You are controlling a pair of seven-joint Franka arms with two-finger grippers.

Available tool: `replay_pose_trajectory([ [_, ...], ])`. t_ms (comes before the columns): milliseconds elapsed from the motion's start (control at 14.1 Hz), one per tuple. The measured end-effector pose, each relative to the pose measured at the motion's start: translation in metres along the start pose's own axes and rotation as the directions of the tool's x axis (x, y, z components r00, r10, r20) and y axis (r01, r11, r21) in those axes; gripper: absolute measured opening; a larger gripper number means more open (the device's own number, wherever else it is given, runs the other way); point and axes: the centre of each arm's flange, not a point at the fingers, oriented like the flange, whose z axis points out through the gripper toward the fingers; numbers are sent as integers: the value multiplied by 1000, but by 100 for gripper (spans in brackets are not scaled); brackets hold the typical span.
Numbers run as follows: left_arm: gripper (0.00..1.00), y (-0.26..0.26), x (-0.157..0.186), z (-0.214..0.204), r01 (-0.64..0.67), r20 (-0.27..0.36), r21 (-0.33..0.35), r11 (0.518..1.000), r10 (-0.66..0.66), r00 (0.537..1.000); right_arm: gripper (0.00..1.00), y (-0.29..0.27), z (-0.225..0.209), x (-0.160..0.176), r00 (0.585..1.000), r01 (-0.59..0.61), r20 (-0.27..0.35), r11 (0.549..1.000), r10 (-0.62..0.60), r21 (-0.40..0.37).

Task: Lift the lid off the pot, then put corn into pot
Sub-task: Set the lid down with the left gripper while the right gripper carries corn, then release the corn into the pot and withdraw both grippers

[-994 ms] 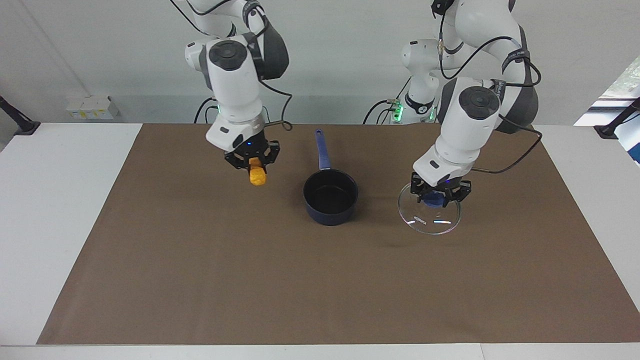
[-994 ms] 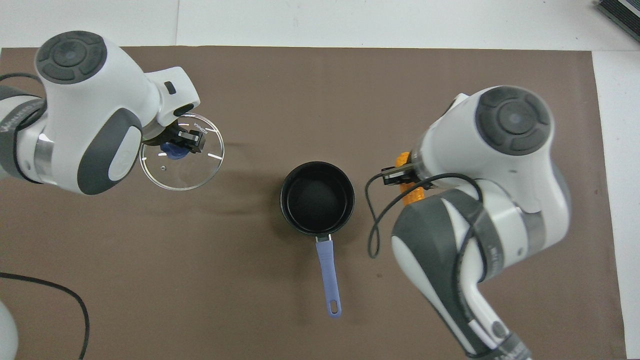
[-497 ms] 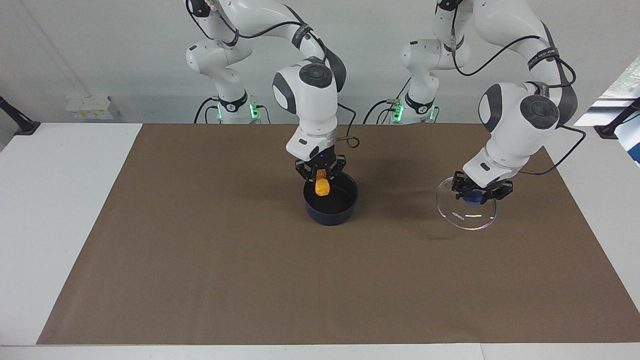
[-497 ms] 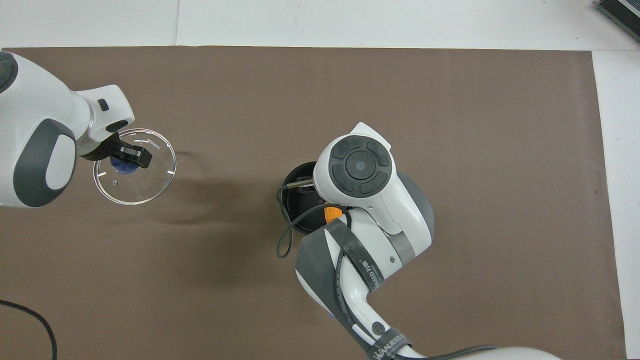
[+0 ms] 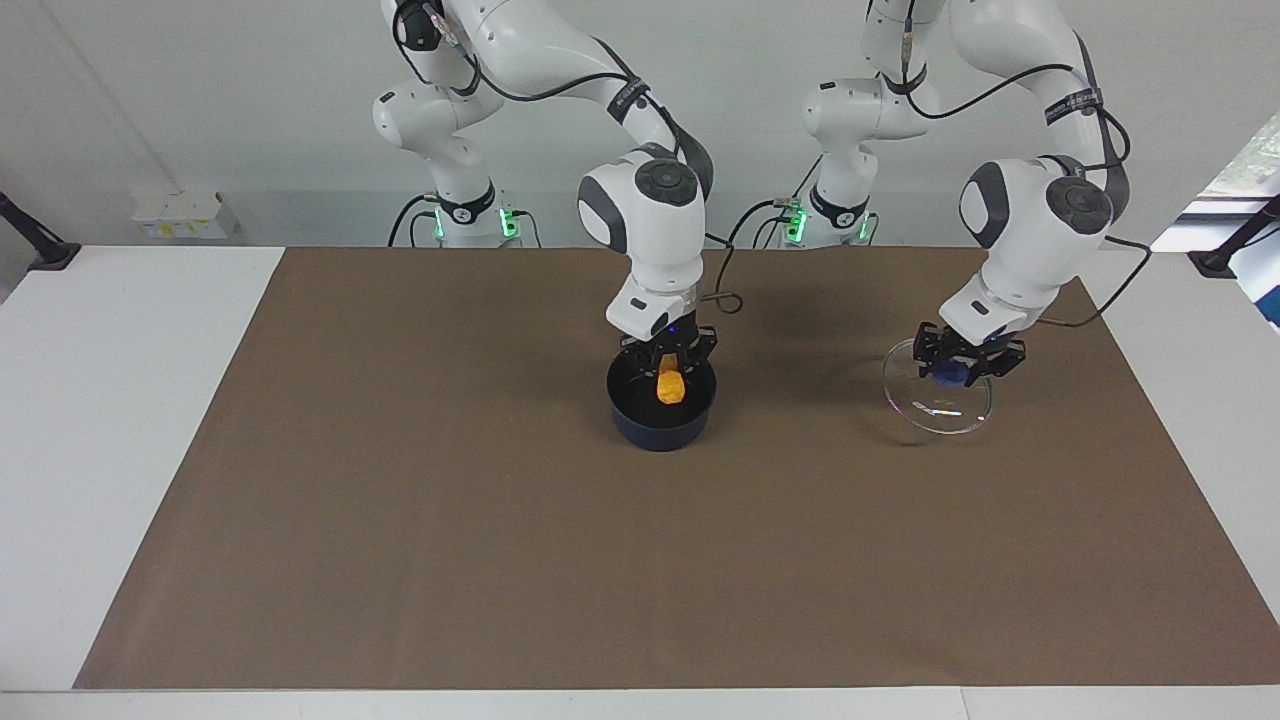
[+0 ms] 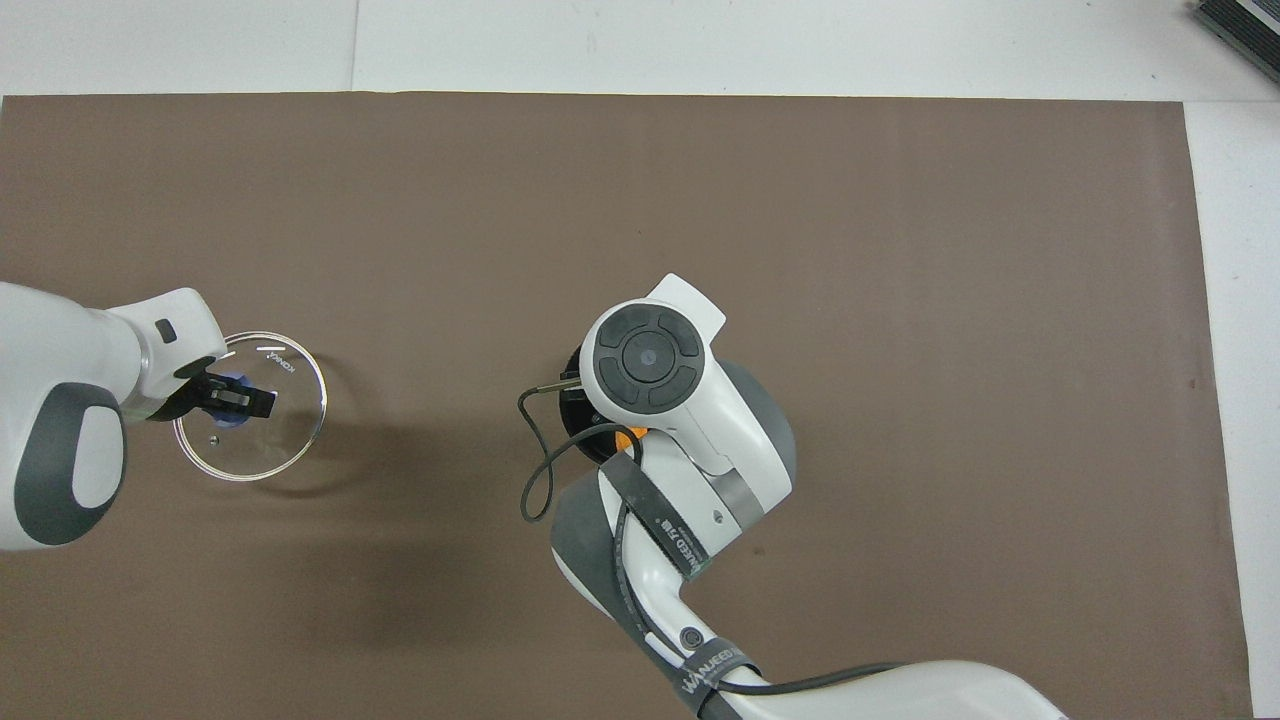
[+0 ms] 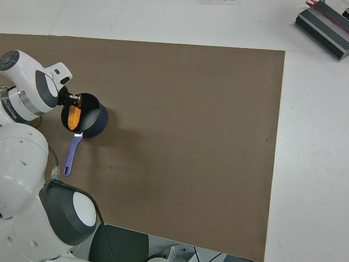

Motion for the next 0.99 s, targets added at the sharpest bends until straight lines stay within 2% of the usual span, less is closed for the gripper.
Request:
replay_pose_trajectory([
  [213, 66, -3, -20, 29, 13, 3, -2, 1000, -13, 1000, 36, 2, 10, -1, 1000, -2, 11, 1000, 2, -8],
  [355, 83, -3, -20, 29, 15, -4, 0, 1000, -15, 1000, 36, 3, 13, -2, 1000, -3, 8, 1000, 3, -6],
  [426, 96, -4, -18, 26, 16, -12, 2, 1000, -16, 1000, 36, 4, 16, -2, 1000, -3, 4, 1000, 3, -4],
  [497, 100, -6, -14, 20, 17, -24, 5, 1000, -17, 1000, 37, 4, 18, -2, 1000, -4, -1, 1000, 4, -2],
  [710, 100, -12, 7, -17, 47, -16, 1, 999, -47, 999, 39, 9, 18, 2, 1000, -13, -10, 1000, 13, 3],
  [781, 100, -15, 17, -35, 63, -10, -1, 998, -63, 998, 45, 9, 18, 3, 1000, -14, -11, 1000, 14, 3],
  [994, 100, -20, 44, -86, 123, -39, 4, 992, -123, 992, 79, 8, 16, 4, 1000, -13, -27, 1000, 14, 13],
])
